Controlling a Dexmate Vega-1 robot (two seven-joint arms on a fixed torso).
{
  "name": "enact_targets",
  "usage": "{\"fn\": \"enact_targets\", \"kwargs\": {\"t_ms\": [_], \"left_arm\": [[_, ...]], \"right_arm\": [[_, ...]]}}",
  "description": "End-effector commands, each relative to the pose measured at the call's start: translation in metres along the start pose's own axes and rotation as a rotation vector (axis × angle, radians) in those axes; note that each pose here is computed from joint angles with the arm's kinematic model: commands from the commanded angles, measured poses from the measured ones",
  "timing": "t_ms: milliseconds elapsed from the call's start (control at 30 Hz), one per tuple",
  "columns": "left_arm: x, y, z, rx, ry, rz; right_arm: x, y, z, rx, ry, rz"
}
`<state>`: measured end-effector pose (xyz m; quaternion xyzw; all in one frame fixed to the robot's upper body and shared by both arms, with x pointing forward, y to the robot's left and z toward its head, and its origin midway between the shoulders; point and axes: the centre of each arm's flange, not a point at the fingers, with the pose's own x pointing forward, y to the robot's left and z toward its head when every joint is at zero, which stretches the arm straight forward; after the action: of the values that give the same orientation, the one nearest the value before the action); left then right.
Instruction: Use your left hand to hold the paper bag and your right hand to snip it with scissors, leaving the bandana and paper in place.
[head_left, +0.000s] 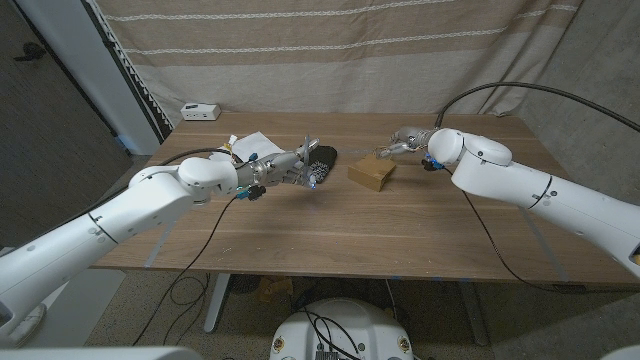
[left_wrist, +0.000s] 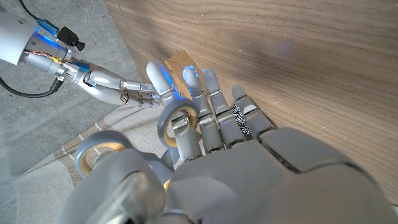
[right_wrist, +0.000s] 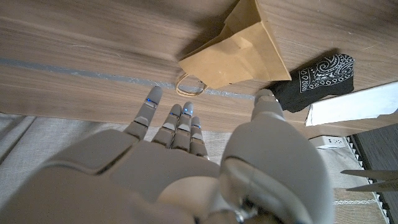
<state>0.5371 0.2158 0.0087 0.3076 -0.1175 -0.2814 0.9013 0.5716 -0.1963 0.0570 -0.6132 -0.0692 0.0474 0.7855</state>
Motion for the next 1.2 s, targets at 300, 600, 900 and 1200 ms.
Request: {"fn": "enact_targets", "kwargs": {"t_ms": [300, 600, 900, 1200], "left_arm": [[0.001, 0.001, -0.001, -0.003, 0.002, -0.014], [-0.001, 0.002, -0.002, -0.008, 0.002, -0.009], [-0.001, 0.003, -0.001, -0.007, 0.003, -0.01], [0.001, 0.005, 0.0, -0.006, 0.007, -0.012]], "right_arm": [[0.005, 0.021, 0.014, -0.064, -0.004, 0.026], [0.009, 0.029, 0.019, -0.093, -0.002, 0.04], [0.013, 0.036, 0.021, -0.108, -0.002, 0.057], [0.017, 0.039, 0.024, -0.137, 0.002, 0.045]]}}
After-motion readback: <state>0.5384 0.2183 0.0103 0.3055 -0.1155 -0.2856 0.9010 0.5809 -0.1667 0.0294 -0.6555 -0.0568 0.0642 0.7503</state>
